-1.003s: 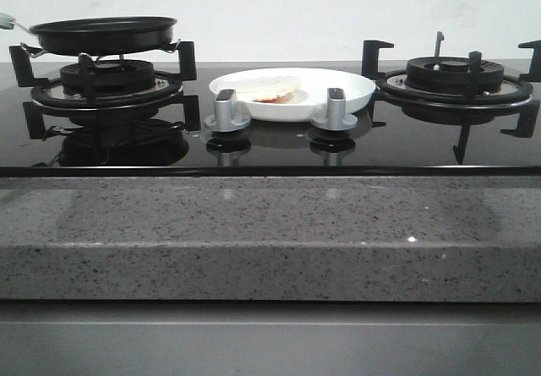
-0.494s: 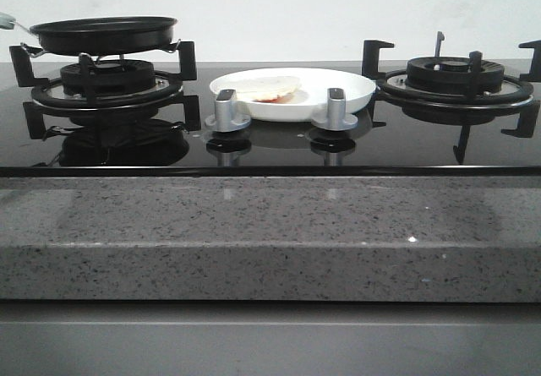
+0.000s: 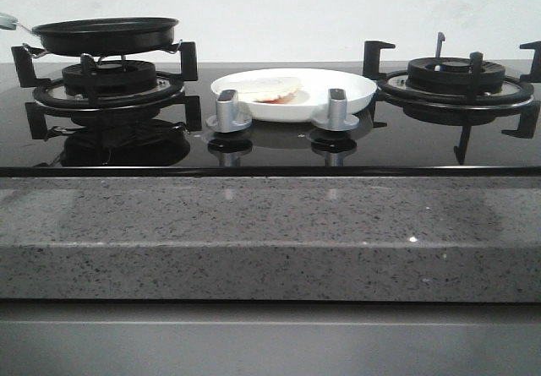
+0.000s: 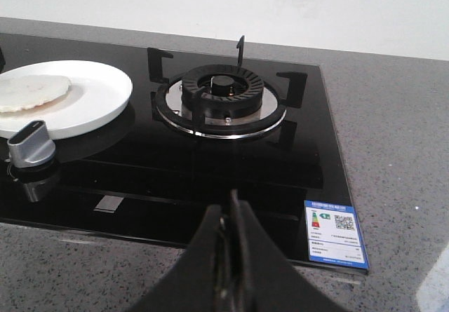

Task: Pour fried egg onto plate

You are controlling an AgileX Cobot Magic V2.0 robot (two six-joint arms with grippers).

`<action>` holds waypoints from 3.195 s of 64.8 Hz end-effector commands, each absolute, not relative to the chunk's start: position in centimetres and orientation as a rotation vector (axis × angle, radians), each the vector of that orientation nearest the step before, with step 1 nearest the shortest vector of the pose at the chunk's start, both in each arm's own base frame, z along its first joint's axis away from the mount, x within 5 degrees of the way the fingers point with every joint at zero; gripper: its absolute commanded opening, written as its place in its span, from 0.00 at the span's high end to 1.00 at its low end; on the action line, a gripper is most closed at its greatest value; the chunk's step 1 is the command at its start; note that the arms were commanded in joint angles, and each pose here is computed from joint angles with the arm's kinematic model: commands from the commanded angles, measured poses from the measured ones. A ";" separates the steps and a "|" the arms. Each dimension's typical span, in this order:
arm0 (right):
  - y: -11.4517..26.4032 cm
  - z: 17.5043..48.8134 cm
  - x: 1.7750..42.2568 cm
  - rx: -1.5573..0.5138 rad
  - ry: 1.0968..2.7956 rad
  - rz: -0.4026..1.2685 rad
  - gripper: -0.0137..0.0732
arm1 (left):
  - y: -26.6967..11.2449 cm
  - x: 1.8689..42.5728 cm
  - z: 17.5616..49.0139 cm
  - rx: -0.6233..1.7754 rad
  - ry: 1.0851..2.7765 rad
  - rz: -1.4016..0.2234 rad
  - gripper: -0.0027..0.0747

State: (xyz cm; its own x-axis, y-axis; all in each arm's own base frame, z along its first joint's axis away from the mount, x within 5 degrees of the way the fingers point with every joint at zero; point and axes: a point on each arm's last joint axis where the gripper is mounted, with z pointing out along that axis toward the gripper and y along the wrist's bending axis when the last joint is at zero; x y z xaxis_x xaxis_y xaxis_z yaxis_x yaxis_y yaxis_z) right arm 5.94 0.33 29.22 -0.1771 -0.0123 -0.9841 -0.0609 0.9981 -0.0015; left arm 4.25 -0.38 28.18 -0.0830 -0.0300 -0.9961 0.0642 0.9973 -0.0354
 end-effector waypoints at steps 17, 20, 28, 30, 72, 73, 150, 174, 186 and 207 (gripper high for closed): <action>0.3 30.8 6.0 -0.057 1.644 0.040 0.91 | -0.1 4.6 23.5 -0.043 1.600 -0.042 0.99; 0.3 30.8 6.0 -0.057 1.644 0.040 0.91 | -0.1 4.7 22.9 -0.044 1.606 -0.041 0.99; 0.3 30.8 6.0 -0.057 1.644 0.040 0.91 | 0.0 5.2 21.5 -0.049 1.578 -0.037 0.99; 0.3 30.8 6.0 -0.057 1.644 0.040 0.91 | 0.0 5.3 21.1 -0.050 1.566 -0.036 0.99; 0.3 30.8 6.0 -0.057 1.644 0.040 0.91 | 0.0 5.5 20.2 -0.052 1.566 -0.035 0.99; 0.3 30.8 6.0 -0.057 1.644 0.040 0.91 | 0.0 5.5 20.2 -0.052 1.566 -0.035 0.99; 0.3 20.5 5.5 -0.064 1.501 0.034 0.91 | 0.0 5.5 20.2 -0.052 1.566 -0.035 0.99; 0.4 20.6 5.5 -0.064 1.493 0.035 0.91 | 0.0 5.5 20.2 -0.052 1.566 -0.035 0.99; 0.4 20.6 5.5 -0.064 1.493 0.035 0.91 | 0.0 5.5 20.2 -0.052 1.566 -0.035 0.99; 0.4 20.6 5.5 -0.064 1.493 0.035 0.91 | 0.0 5.5 20.2 -0.052 1.566 -0.035 0.99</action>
State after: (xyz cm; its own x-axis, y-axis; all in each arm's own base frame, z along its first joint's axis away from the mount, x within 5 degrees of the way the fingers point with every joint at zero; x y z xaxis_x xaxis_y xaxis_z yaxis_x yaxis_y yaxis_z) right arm 5.66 0.37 19.58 -0.0310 -0.0084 -0.9995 -0.0675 0.9977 -0.0063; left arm 5.59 0.00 19.46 -0.0963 -0.0435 -0.9944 -0.0108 0.9990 -0.0426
